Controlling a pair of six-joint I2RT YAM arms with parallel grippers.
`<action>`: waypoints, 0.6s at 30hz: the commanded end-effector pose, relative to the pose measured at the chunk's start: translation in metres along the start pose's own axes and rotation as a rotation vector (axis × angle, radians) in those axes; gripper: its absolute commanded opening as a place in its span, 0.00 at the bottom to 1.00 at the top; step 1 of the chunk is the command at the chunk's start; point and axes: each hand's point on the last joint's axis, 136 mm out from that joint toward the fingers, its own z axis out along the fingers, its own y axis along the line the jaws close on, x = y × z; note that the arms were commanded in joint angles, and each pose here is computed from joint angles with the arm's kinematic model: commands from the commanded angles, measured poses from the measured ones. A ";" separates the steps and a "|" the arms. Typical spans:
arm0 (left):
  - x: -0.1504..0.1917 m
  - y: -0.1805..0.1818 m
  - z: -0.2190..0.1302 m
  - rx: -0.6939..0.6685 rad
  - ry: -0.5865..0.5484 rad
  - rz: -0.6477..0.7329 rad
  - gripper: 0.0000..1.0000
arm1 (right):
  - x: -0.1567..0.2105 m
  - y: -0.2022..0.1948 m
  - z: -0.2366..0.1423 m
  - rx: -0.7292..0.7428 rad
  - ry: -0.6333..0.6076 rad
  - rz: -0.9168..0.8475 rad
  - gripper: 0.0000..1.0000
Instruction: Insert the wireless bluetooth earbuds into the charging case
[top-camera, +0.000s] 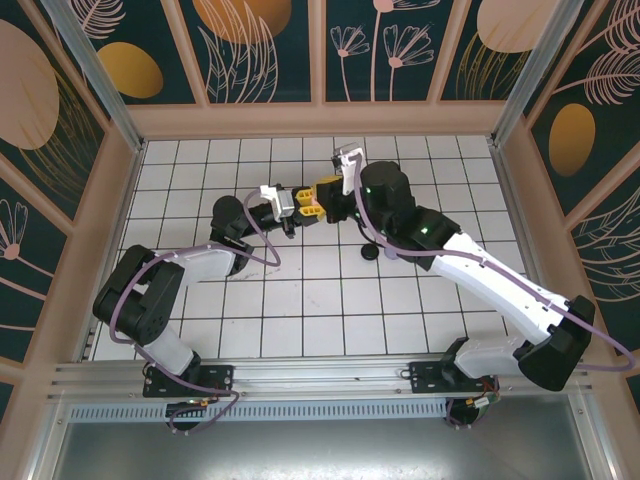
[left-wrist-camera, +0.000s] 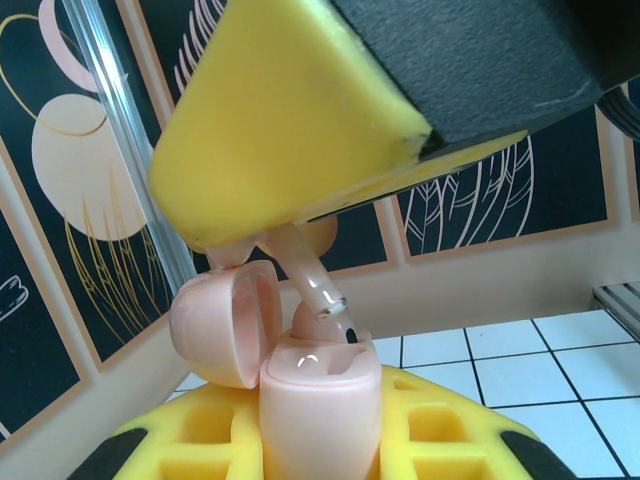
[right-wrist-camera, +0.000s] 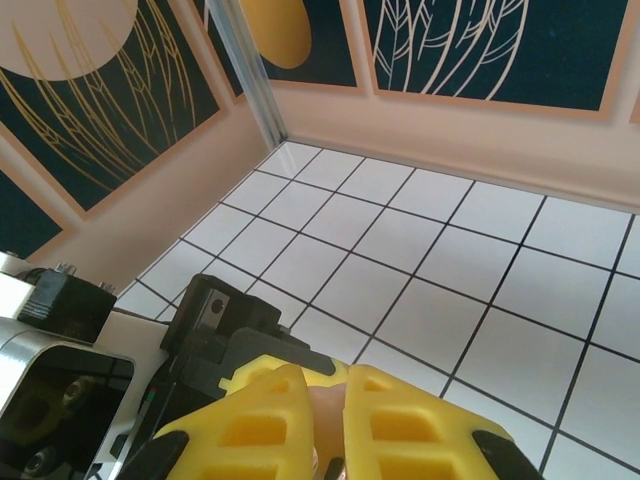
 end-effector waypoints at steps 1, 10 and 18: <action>-0.035 0.001 0.005 0.008 -0.073 0.095 0.00 | 0.027 -0.009 0.005 0.053 0.084 -0.041 0.11; -0.046 -0.003 0.004 0.032 -0.106 0.096 0.00 | 0.042 -0.016 0.012 0.130 0.110 -0.104 0.11; -0.054 -0.008 0.004 0.052 -0.122 0.103 0.00 | 0.045 -0.019 0.018 0.165 0.113 -0.129 0.10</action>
